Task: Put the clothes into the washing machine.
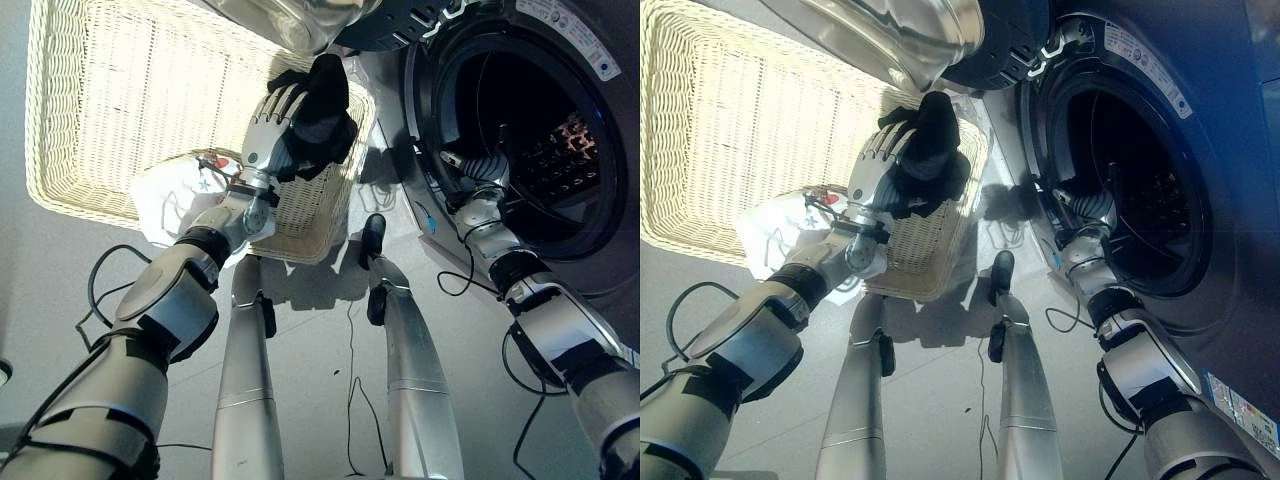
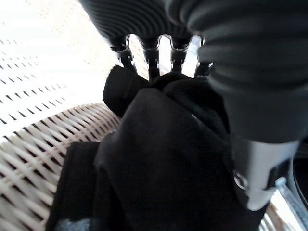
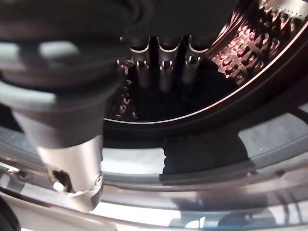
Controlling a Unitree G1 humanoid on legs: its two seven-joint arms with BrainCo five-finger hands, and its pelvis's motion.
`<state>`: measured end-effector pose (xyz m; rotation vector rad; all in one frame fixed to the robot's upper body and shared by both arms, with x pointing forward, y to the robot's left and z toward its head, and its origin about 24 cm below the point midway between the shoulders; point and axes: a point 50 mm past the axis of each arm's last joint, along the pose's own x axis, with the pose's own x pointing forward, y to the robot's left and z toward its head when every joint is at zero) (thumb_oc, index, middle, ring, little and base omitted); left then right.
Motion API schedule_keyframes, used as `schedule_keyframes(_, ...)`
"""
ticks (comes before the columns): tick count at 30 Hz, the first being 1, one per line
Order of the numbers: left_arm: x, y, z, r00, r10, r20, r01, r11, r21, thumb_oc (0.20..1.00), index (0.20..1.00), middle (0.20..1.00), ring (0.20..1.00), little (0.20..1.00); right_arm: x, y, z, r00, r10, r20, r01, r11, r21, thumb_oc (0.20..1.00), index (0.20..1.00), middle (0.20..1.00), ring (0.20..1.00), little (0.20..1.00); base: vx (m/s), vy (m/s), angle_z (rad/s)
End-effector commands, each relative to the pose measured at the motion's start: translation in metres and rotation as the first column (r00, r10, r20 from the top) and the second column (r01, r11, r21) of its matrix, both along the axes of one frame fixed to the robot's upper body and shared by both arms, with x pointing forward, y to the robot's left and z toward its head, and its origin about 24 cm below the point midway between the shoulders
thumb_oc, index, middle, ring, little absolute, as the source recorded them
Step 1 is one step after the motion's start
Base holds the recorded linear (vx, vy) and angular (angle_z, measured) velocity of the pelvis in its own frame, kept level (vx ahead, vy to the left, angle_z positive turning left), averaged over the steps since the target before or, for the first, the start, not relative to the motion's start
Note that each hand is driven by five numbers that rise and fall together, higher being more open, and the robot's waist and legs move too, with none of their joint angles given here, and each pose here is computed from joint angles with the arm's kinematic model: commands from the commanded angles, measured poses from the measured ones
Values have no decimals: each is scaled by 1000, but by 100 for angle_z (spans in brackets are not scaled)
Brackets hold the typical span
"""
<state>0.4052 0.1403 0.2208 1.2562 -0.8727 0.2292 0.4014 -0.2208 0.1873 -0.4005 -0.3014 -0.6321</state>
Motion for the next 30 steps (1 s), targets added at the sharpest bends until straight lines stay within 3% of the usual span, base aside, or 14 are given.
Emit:
schedule_keyframes(1,4,-5,32,1000,0,21,0,1000,-8,1000,1000,1000,1000,1000,1,-4,23,997,0,73,4,998,-55,1000,1000,1000,1000,1000,0,0,0)
schedule_keyframes(8,12,-5,34,993,62,-99,-59,998,36,1000,1000,1000,1000,1000,3,3,28,997,14,79,-8,998,-68,1000,1000,1000,1000,1000,0,0,0)
schedule_keyframes(9,12,-4,33,992,70,-108,-66,997,40,915,915,915,915,915,3,3,28,997,14,79,-8,998,-69,1000,1000,1000,1000,1000,0,0,0)
schedule_keyframes(10,13,-4,33,990,80,-117,-75,996,46,639,639,639,639,639,3,4,29,997,14,81,-9,997,-71,1000,1000,1000,1000,1000,0,0,0)
schedule_keyframes(13,15,0,31,982,106,-156,-99,994,54,200,200,200,200,200,3,4,30,996,13,86,-6,997,-77,1000,1000,1000,1000,1000,0,0,0)
schedule_keyframes(30,16,-5,23,970,74,-230,-73,997,15,200,200,200,200,200,2,11,31,993,43,112,-36,997,-61,1000,1000,1000,1000,1000,0,0,0)
